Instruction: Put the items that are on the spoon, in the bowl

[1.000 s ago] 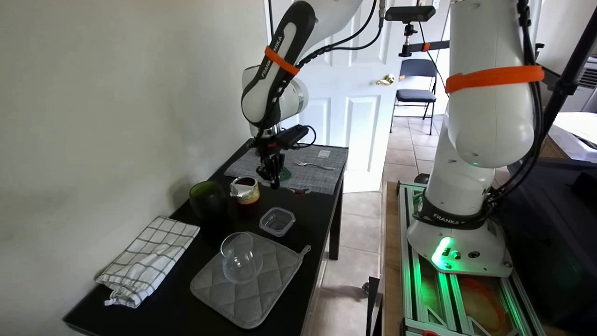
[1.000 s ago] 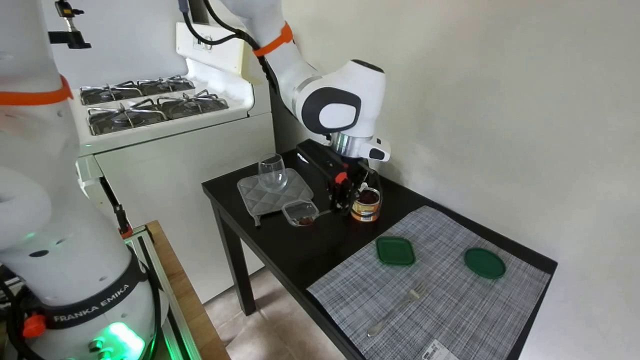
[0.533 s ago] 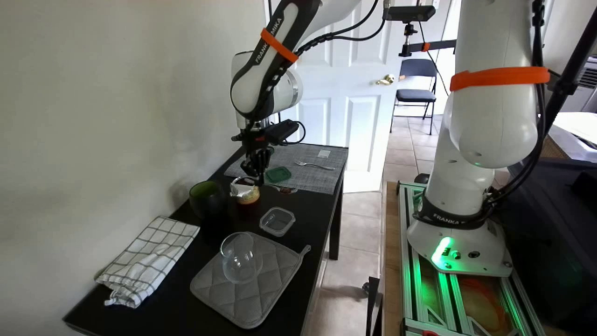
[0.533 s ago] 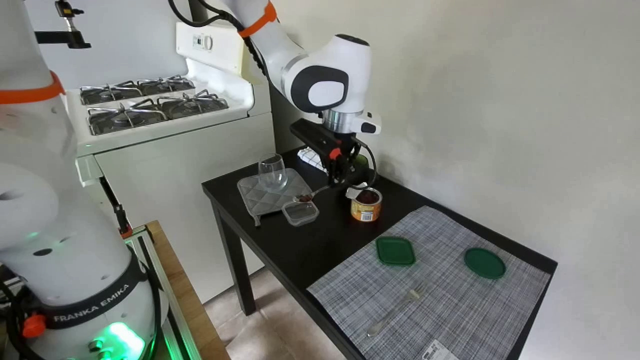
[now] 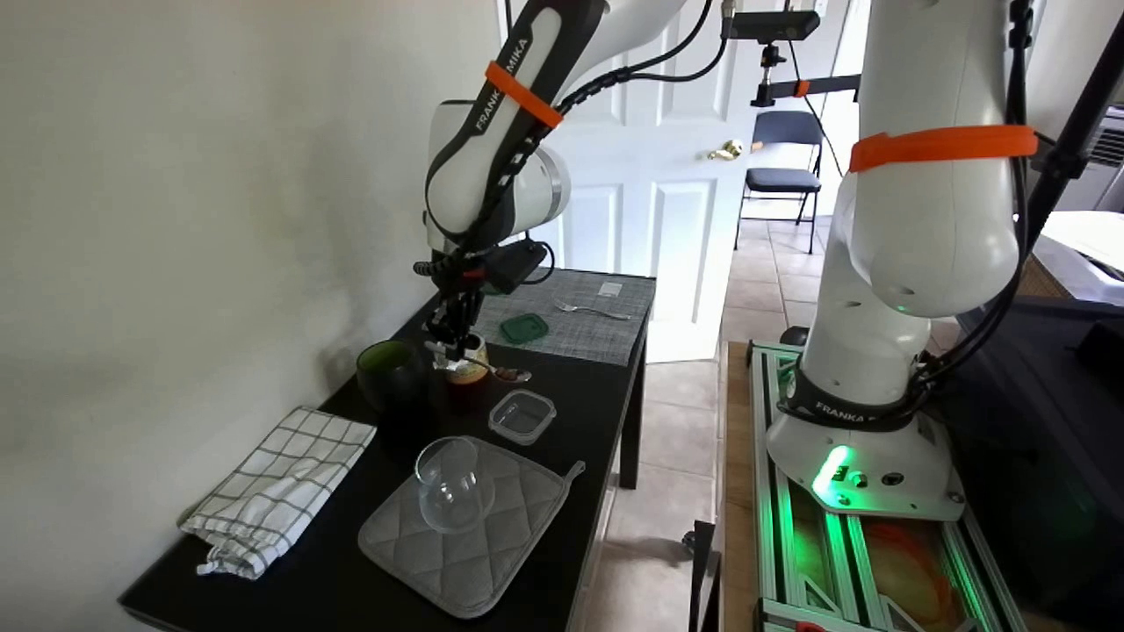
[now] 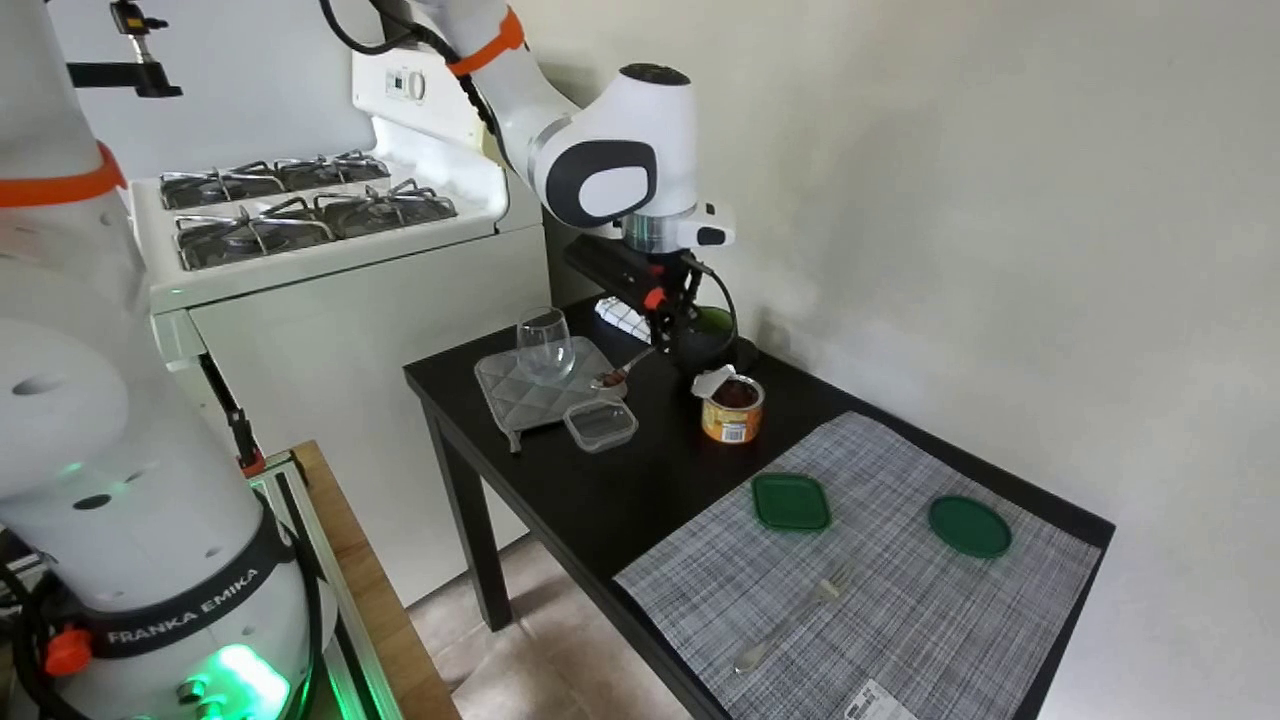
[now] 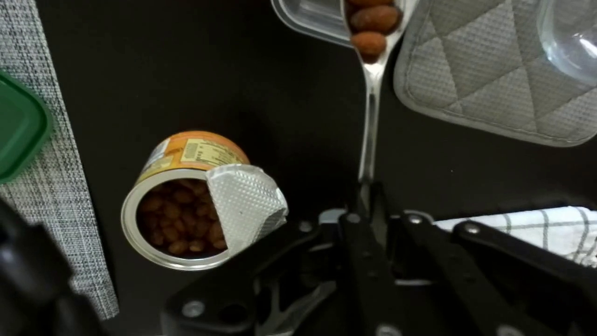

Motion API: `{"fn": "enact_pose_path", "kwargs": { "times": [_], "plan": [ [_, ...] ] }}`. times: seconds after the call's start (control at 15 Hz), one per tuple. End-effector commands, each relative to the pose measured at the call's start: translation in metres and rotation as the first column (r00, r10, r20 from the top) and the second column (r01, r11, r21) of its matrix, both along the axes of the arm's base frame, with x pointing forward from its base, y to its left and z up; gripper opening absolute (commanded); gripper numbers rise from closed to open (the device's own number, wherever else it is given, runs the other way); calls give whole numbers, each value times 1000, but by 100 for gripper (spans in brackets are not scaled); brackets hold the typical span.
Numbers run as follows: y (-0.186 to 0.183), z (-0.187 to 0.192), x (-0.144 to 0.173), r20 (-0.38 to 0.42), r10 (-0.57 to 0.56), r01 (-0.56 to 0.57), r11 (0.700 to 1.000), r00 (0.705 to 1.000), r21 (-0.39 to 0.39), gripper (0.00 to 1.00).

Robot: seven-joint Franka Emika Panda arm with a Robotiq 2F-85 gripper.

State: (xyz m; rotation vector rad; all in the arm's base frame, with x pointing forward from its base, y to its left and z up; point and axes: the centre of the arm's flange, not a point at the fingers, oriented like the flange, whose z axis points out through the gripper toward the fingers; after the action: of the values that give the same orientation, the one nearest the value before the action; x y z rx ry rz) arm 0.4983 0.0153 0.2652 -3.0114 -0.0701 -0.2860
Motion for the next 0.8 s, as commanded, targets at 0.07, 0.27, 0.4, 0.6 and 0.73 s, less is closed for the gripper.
{"fn": "enact_pose_path", "kwargs": {
  "times": [0.07, 0.27, 0.4, 0.6, 0.73],
  "plan": [
    [10, -1, -22, 86, 68, -69, 998, 994, 6, 3],
    [16, -1, -28, 132, 110, -110, 994, 985, -2, 3],
    [18, 0, -34, 164, 123, -125, 992, 979, 3, 3],
    [21, 3, -41, 205, 146, -150, 989, 968, 2, 3],
    [22, 5, -45, 219, 158, -162, 987, 963, -2, 3]
  ]
}}
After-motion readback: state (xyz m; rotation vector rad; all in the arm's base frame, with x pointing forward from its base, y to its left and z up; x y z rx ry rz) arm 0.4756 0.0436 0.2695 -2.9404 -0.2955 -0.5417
